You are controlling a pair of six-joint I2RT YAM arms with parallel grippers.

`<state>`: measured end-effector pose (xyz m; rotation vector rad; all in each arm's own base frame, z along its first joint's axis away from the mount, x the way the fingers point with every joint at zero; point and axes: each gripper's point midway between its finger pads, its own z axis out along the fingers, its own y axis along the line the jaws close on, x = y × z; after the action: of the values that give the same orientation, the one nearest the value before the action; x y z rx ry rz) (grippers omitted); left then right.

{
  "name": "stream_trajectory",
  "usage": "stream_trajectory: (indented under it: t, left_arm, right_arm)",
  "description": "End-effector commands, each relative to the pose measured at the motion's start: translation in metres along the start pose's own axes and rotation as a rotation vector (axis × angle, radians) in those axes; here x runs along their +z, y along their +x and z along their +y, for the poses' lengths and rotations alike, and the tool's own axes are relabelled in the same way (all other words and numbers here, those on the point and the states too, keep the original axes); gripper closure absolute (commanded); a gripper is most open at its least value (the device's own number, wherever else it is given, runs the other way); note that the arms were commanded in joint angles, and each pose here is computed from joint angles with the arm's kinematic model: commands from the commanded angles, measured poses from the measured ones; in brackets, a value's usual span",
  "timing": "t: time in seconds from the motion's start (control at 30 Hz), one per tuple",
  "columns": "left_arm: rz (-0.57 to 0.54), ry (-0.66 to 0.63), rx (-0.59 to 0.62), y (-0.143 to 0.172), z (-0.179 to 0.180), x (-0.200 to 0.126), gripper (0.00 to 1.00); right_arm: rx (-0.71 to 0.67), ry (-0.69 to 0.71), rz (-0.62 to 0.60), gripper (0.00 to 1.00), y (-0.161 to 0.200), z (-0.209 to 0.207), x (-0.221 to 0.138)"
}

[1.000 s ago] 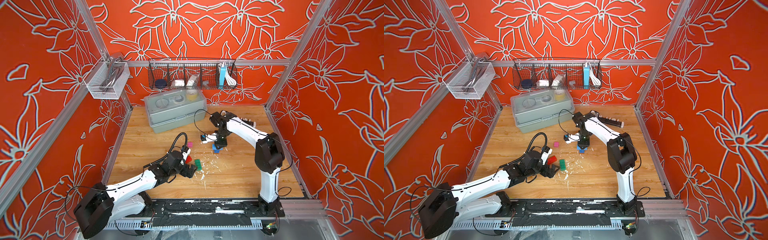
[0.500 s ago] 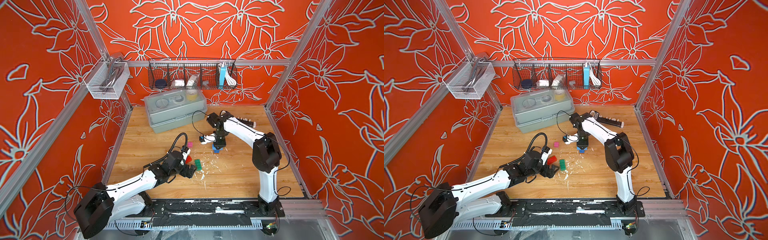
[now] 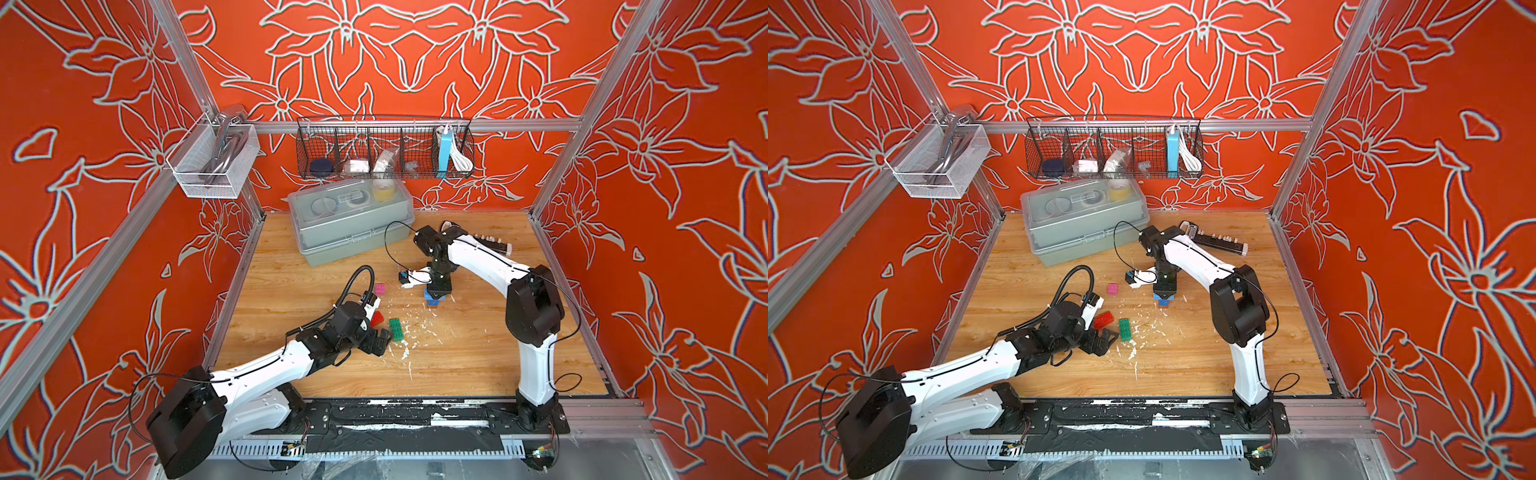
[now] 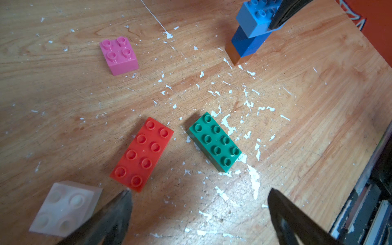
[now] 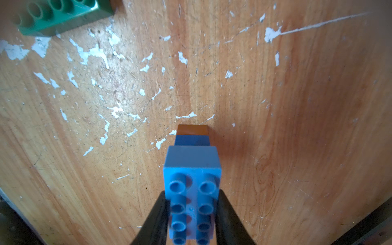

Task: Assemble a spoon with lego
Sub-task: Assemble the lego brick with the lego brick, then pick up the lego brick from the center of the board.

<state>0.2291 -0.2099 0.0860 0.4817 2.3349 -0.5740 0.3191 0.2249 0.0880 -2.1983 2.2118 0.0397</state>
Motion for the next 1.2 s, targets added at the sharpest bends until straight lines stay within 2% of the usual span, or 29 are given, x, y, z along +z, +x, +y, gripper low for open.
stream_trajectory:
  t: [0.0, 0.07, 0.13, 0.17, 0.2, 0.47, 0.6, 0.67, 0.73, 0.83, 0.97, 1.07, 1.17]
  left_arm:
    - [-0.017, 0.003, 0.010, -0.007, -0.003, -0.005, 0.02]
    - [-0.016, -0.001, 0.008, -0.007, -0.002, -0.005, 0.02]
    - [-0.013, -0.009, 0.007, -0.007, -0.001, -0.006, 0.02]
    - [-0.012, -0.010, 0.005, -0.006, -0.001, -0.006, 0.02]
    - [-0.014, -0.009, 0.006, -0.007, -0.001, -0.006, 0.02]
    - [0.001, -0.039, -0.010, -0.004, 0.004, -0.010, 0.02]
    - [0.017, -0.116, -0.057, -0.002, 0.016, -0.016, 0.02]
    - [0.026, -0.153, -0.076, -0.002, 0.022, -0.021, 0.02]
    - [0.041, -0.245, -0.118, -0.002, 0.036, -0.028, 0.02]
    - [0.074, -0.313, -0.191, -0.005, 0.050, -0.040, 0.01]
    - [0.125, -0.306, -0.300, -0.020, 0.062, -0.046, 0.02]
    - [0.145, -0.290, -0.293, -0.040, 0.066, -0.043, 0.02]
    - [0.183, -0.278, -0.267, -0.056, 0.064, -0.027, 0.02]
  right_arm:
    - [0.000, -0.028, 0.023, 0.60, 0.004, 0.008, 0.009]
    - [-0.001, -0.018, 0.020, 0.48, 0.004, 0.007, 0.006]
    - [0.003, -0.003, 0.016, 0.44, 0.004, 0.005, 0.003]
    - [0.003, 0.004, 0.015, 0.28, 0.005, 0.004, 0.001]
    - [0.003, 0.010, 0.012, 0.22, 0.004, 0.004, 0.000]
    - [0.052, 0.083, -0.018, 0.17, 0.005, -0.004, -0.016]
    - [0.110, 0.125, -0.083, 0.17, 0.005, 0.002, -0.036]
    - [0.154, 0.190, -0.128, 0.17, 0.004, -0.001, -0.048]
    - [0.228, 0.259, -0.168, 0.16, 0.006, -0.004, -0.062]
    - [0.351, 0.341, -0.257, 0.17, 0.009, -0.003, -0.081]
    - [0.464, 0.362, -0.417, 0.17, 0.005, 0.010, -0.101]
    - [0.536, 0.408, -0.502, 0.16, 0.009, 0.016, -0.117]
    - [0.735, 0.492, -0.566, 0.15, 0.023, 0.006, -0.143]
